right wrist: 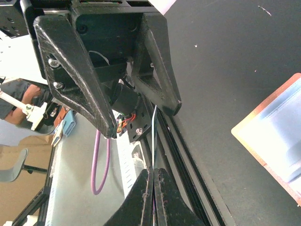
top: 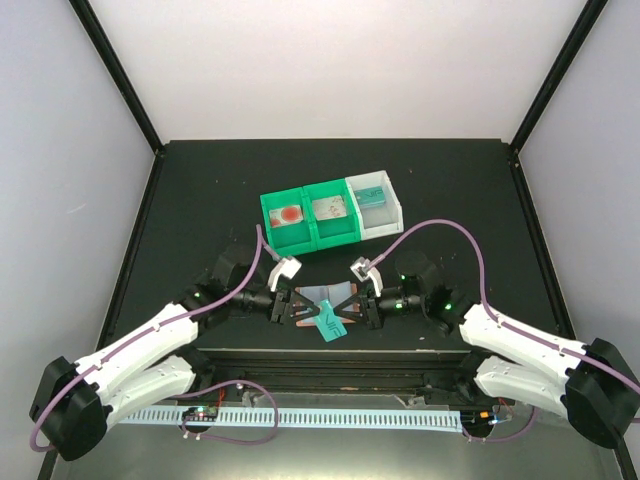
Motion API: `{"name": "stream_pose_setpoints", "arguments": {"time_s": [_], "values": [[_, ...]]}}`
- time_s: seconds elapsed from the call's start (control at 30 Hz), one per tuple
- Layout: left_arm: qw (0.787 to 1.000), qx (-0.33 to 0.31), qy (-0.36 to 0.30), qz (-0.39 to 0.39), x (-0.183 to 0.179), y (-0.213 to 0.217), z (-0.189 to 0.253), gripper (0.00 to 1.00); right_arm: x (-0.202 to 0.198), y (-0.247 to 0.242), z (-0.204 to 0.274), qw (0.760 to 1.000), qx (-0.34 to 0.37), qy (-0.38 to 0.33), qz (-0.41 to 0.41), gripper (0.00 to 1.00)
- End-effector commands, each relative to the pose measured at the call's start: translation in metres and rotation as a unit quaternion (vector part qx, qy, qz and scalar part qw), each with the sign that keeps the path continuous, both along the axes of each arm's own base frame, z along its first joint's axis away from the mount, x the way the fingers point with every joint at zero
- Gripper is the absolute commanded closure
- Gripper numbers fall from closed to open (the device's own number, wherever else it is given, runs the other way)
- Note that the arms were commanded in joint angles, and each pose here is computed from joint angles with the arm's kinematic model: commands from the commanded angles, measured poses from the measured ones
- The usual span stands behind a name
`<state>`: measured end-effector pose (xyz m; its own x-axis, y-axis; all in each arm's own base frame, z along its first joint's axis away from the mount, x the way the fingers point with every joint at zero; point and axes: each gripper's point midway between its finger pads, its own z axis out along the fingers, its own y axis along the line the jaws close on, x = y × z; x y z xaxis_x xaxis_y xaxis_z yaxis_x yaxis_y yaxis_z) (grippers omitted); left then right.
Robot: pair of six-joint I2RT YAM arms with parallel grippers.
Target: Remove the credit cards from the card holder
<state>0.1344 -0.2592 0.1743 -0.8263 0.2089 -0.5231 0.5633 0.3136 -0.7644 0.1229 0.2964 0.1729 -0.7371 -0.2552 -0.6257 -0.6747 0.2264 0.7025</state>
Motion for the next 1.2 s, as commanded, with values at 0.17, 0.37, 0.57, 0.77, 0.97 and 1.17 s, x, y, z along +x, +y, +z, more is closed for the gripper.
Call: {"name": "stream_pose_setpoints", "arguments": {"time_s": [0.17,0.37,0.57,0.77,0.97,1.17], "values": [[0.999,-0.036,0.005,-0.034,-0.008,-0.005,0.009,0.73,-0.004,0.003,0.016,0.999,0.031,-0.011,0.019,0.99],[0.999,-0.043,0.011,-0.029,-0.006,-0.007,0.012,0.98,0.004,0.002,0.019,1.000,0.028,-0.008,-0.009,0.99],[0.998,-0.056,0.015,0.021,0.007,-0.006,0.017,0.99,0.023,-0.002,0.022,0.994,0.050,0.025,-0.091,0.75],[0.991,-0.078,0.018,0.105,0.031,-0.001,0.024,0.98,0.038,-0.007,0.030,0.978,0.107,0.078,-0.162,0.50],[0.979,-0.110,0.007,0.172,0.048,0.008,0.043,0.98,0.048,-0.013,0.025,0.962,0.138,0.114,-0.207,0.27],[0.967,-0.136,0.006,0.213,0.057,0.015,0.054,0.98,0.044,-0.005,0.029,0.961,0.158,0.125,-0.192,0.28]]}}
